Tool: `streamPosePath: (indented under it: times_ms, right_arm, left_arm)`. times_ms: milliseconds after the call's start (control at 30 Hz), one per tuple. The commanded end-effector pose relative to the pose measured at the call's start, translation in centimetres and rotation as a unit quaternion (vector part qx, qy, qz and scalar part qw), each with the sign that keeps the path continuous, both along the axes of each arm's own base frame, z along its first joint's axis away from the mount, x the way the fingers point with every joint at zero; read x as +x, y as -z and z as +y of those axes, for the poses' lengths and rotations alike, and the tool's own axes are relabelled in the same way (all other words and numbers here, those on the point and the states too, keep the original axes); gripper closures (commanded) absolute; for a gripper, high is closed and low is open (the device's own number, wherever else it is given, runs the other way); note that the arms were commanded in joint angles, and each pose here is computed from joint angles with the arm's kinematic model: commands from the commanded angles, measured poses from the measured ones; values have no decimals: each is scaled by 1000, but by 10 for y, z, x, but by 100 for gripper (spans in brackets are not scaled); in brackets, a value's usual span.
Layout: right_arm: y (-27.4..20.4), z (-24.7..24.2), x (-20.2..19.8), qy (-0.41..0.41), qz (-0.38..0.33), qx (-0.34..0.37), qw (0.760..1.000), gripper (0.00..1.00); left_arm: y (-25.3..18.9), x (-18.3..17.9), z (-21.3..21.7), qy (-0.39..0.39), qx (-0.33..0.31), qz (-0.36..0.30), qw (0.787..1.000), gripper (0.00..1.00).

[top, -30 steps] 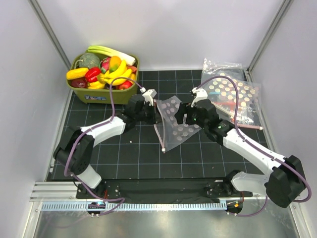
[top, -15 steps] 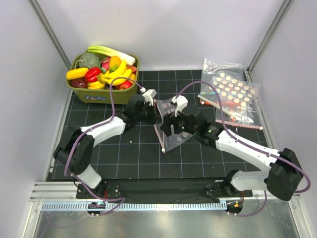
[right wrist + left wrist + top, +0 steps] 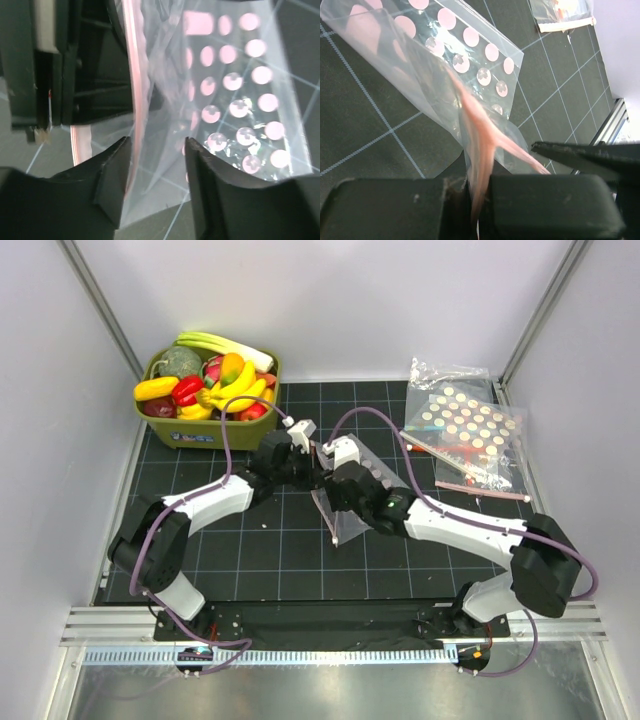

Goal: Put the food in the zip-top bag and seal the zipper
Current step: Open the zipper of the food storage bag.

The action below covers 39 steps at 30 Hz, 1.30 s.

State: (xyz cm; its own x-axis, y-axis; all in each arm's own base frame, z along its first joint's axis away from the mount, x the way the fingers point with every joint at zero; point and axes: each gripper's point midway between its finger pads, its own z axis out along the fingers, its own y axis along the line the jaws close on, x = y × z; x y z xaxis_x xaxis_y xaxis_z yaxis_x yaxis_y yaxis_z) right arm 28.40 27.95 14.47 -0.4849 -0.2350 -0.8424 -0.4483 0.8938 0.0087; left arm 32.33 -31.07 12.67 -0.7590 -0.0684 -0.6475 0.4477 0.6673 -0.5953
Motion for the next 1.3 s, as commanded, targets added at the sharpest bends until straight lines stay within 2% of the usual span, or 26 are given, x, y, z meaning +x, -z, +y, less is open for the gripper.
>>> streamPosePath:
  times_ms: [0, 133, 267, 300, 433, 600, 667, 767, 900, 967, 1000, 1033, 1067, 1100, 1167, 1267]
  right_arm:
    - [-27, -3, 17, 58, -60, -33, 996, 50]
    - [-38, -13, 23, 97, -79, -55, 991, 82]
    - [-57, -46, 26, 167, -112, -86, 976, 96]
    - [-69, -65, 29, 217, -138, -102, 961, 97]
    - [-106, -112, 22, 318, -188, -123, 921, 99]
    - [-125, -138, 14, 365, -217, -128, 896, 99]
    - [-138, -153, 8, 394, -235, -139, 878, 99]
    - [-150, -168, 1, 425, -251, -135, 859, 99]
    - [-155, -174, -3, 428, -251, -118, 860, 92]
    - [-154, -175, -3, 428, -251, -116, 860, 86]
    - [-153, -175, -4, 426, -249, -112, 862, 84]
    - [-152, -173, -4, 424, -248, -102, 865, 83]
    - [-150, -172, -2, 418, -244, -98, 870, 83]
    - [-138, -165, -1, 394, -231, -98, 884, 87]
    - [-136, -155, 4, 369, -223, -70, 900, 97]
    - [-125, -142, 9, 333, -207, -40, 919, 99]
  left_arm:
    - [-16, 5, -3, 2, -20, -16, 1000, 100]
    - [-15, 4, -3, 2, -17, -15, 1000, 100]
    - [-5, 6, -1, -3, 7, -11, 1000, 100]
    - [-5, 4, -4, 0, 11, -13, 1000, 100]
    - [0, 0, -12, 11, 18, -11, 1000, 100]
    - [5, -6, -25, 31, 29, -12, 999, 99]
    - [21, -7, -25, 32, 68, -10, 997, 99]
    - [33, -8, -33, 39, 95, -5, 995, 99]
    - [35, -2, -34, 35, 103, -11, 994, 99]
    - [37, 4, -25, 18, 129, -21, 991, 94]
    - [36, 5, -21, 14, 143, -31, 989, 88]
    - [35, 7, -19, 7, 150, -38, 988, 87]
    - [29, 9, -17, 3, 150, -47, 987, 87]
    - [29, 10, -13, -5, 156, -51, 986, 87]
    - [23, 11, -11, -9, 154, -59, 986, 85]
    - [12, 10, -10, -14, 138, -77, 987, 79]
